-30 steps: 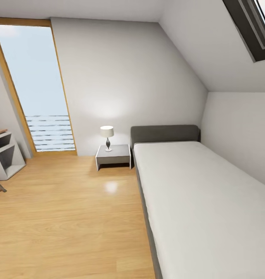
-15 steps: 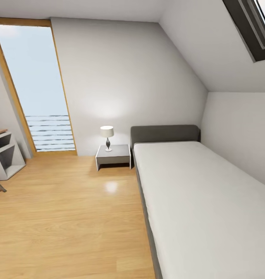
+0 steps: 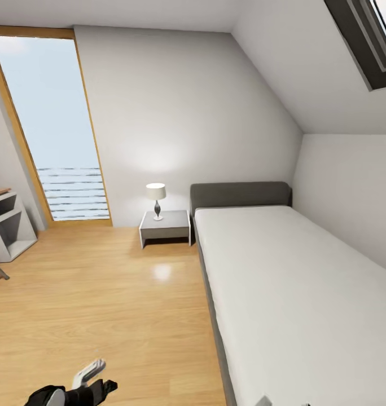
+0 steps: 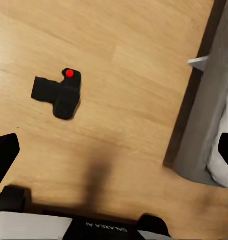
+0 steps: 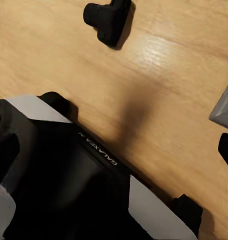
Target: Attach the digital camera to the camera tripod in the bedroom.
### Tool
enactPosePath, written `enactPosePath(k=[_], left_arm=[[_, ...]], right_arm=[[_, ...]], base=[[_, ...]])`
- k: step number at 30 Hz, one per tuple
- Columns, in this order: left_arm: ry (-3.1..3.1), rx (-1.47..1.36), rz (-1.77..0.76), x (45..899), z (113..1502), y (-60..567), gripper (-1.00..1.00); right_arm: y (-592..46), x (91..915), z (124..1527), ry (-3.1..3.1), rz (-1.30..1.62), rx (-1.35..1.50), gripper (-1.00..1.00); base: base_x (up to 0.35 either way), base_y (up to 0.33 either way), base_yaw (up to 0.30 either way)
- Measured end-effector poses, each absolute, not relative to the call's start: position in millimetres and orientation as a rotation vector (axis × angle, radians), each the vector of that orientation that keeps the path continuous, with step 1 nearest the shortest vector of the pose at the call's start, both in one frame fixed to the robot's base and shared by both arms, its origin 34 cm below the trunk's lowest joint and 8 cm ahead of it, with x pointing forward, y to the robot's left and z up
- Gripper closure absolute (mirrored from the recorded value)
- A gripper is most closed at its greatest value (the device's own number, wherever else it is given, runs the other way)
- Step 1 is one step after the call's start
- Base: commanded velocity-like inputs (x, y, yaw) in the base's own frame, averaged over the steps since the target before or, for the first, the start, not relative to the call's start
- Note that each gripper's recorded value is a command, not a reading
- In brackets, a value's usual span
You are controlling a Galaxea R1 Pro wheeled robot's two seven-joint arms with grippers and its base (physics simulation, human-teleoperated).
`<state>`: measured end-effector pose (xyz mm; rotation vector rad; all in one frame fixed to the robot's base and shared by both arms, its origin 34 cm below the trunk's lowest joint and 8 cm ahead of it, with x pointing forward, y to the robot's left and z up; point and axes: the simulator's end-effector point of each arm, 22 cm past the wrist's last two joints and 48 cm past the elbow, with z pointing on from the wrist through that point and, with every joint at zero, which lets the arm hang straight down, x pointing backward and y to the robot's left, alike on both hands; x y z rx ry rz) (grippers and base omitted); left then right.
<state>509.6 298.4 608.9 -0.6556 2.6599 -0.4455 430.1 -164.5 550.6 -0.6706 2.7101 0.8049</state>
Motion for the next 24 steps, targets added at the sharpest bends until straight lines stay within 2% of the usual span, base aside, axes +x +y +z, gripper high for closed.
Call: enactPosePath(k=[7,17,18,24], left_arm=[[2.546,-0.643,-0.531,591.7,662.1,287.9,-1.00],[2.408,-0.559,-0.715,656.9,724.3,197.3,-1.00],[2.364,-0.469,-0.705,669.8,747.5,173.1,-1.00],[2.339,-0.289,-0.682,676.4,773.6,133.7,-1.00]], right_arm=[[-187.5,514.1,643.5,2.555,0.819,-0.630,-1.00],[-231.1,595.5,778.5,2.365,0.736,-0.320,-1.00],[-241.6,610.5,813.8,2.292,0.685,-0.279,-1.00],[-254.7,621.5,828.5,2.268,0.599,-0.224,-1.00]], base=[[0.000,0.000,0.000],[0.000,0.000,0.000],[0.000,0.000,0.000],[0.000,0.000,0.000]])
